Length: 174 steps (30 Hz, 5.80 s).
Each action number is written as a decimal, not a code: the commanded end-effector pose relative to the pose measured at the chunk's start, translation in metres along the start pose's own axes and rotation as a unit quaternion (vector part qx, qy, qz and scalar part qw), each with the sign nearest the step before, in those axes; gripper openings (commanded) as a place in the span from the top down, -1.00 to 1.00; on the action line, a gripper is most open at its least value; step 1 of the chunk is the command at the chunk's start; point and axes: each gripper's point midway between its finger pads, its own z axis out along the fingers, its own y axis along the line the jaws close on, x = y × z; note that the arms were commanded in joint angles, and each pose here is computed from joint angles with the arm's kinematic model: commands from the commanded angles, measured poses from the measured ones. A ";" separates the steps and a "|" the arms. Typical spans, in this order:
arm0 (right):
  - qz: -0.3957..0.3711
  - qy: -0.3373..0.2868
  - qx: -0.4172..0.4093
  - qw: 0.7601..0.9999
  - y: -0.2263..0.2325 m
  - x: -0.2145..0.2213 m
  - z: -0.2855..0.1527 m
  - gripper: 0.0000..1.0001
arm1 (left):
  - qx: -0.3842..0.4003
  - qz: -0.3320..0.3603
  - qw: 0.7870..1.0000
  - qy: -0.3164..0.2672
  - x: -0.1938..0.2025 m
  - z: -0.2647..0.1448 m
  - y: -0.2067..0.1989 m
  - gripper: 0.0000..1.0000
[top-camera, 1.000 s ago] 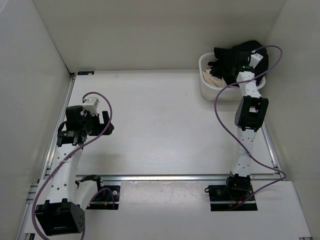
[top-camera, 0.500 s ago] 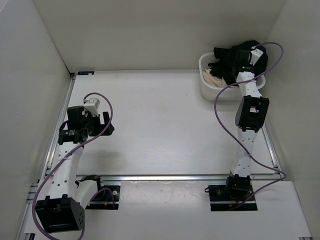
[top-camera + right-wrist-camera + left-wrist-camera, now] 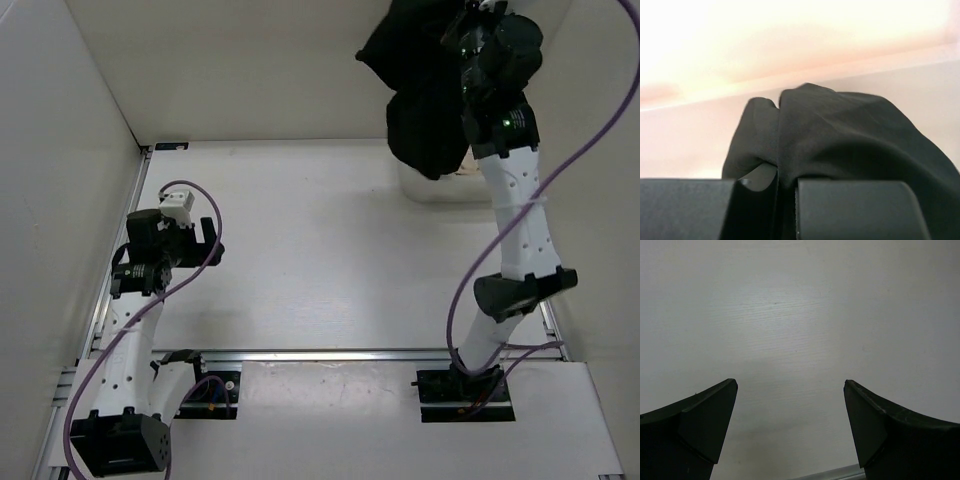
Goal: Fold and stack the trousers
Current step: Move the trousers to the center of the board, then flatten the trousers out
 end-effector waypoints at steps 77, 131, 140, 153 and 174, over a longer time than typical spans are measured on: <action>0.066 0.644 0.078 0.758 -0.007 0.458 -0.295 1.00 | 0.107 0.182 0.944 0.253 0.060 0.118 -0.142 0.72; 0.044 0.649 -0.202 0.732 0.145 0.427 -0.253 -0.43 | 0.011 0.096 0.944 0.317 0.060 0.086 -0.054 -0.91; 0.065 0.725 -0.200 0.656 0.143 0.474 -0.309 -0.33 | -0.008 0.094 0.917 0.388 0.128 0.087 -0.035 -0.65; 0.053 0.763 -0.192 0.615 0.156 0.509 -0.321 -0.15 | -0.048 0.066 0.942 0.326 0.099 0.068 -0.007 0.71; 0.094 0.424 -0.057 0.899 0.043 0.145 -0.263 1.00 | -0.257 -0.058 0.953 0.146 0.026 -0.039 0.101 0.71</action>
